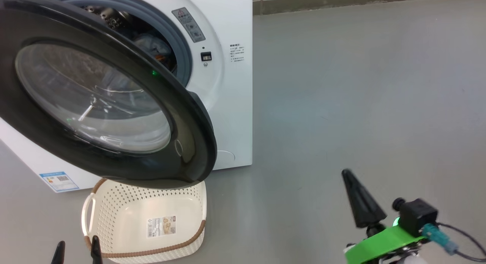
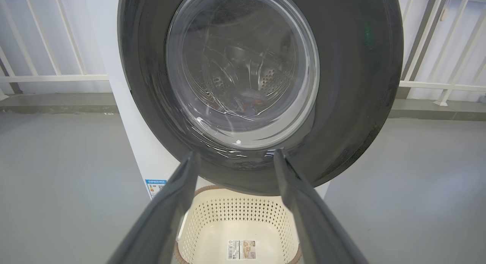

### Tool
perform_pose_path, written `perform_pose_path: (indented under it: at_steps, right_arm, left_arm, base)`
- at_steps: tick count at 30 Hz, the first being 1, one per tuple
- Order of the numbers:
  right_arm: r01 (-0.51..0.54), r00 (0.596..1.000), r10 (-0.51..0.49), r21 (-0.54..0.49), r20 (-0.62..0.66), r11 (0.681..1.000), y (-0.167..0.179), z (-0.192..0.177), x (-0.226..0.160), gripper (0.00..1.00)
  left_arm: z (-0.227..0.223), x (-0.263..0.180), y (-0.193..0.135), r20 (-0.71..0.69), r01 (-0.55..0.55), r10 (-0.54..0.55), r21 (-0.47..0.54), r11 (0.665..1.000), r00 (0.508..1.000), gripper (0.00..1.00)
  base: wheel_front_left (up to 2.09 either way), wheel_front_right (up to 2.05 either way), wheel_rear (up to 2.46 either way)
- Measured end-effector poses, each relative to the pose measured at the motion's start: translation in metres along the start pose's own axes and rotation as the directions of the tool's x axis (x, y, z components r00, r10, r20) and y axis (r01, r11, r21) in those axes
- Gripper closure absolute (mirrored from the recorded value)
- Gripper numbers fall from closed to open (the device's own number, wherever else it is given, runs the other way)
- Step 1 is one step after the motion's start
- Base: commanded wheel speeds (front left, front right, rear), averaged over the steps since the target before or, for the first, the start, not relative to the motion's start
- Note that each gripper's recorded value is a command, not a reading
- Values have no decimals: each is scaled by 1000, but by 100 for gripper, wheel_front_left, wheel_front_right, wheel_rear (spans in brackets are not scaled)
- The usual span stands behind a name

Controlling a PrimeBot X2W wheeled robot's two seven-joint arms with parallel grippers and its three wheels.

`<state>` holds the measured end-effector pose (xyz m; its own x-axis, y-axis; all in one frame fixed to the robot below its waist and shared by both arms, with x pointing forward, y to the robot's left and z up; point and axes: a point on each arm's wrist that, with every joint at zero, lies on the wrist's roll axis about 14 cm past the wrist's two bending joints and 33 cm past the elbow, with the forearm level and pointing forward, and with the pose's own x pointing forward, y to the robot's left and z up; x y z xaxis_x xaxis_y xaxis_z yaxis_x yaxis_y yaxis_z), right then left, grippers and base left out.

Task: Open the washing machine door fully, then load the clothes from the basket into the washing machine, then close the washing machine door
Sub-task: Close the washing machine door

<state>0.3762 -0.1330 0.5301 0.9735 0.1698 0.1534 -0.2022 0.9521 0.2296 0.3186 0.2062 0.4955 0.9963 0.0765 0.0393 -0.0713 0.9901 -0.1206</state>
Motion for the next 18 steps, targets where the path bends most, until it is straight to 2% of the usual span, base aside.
perform_pose_path:
  at_steps: [5,11,15,16,18]
  right_arm:
    - [-36,985,33,14,171,999,10,54,8,100]
    - [-192,913,178,1,366,981,60,117,5,100]
    - [-323,851,300,-21,432,946,101,140,2,100]
    - [-378,828,352,-28,436,925,118,142,1,100]
    - [-434,814,410,-39,411,900,134,134,-2,100]
  left_arm:
    - [0,0,0,-1,-1,1,-1,1000,1000,0]
    - [-5,-3,-1,-16,-4,4,-26,1000,1000,0]
    - [-8,-5,0,-24,-11,10,-34,999,1000,0]
    - [-9,-7,0,-28,-12,11,-36,999,1000,0]
    - [-9,-8,0,-28,-15,14,-42,999,1000,0]
  base:
    - [0,0,0]
    - [0,0,0]
    - [0,0,0]
    - [0,0,0]
    - [0,0,0]
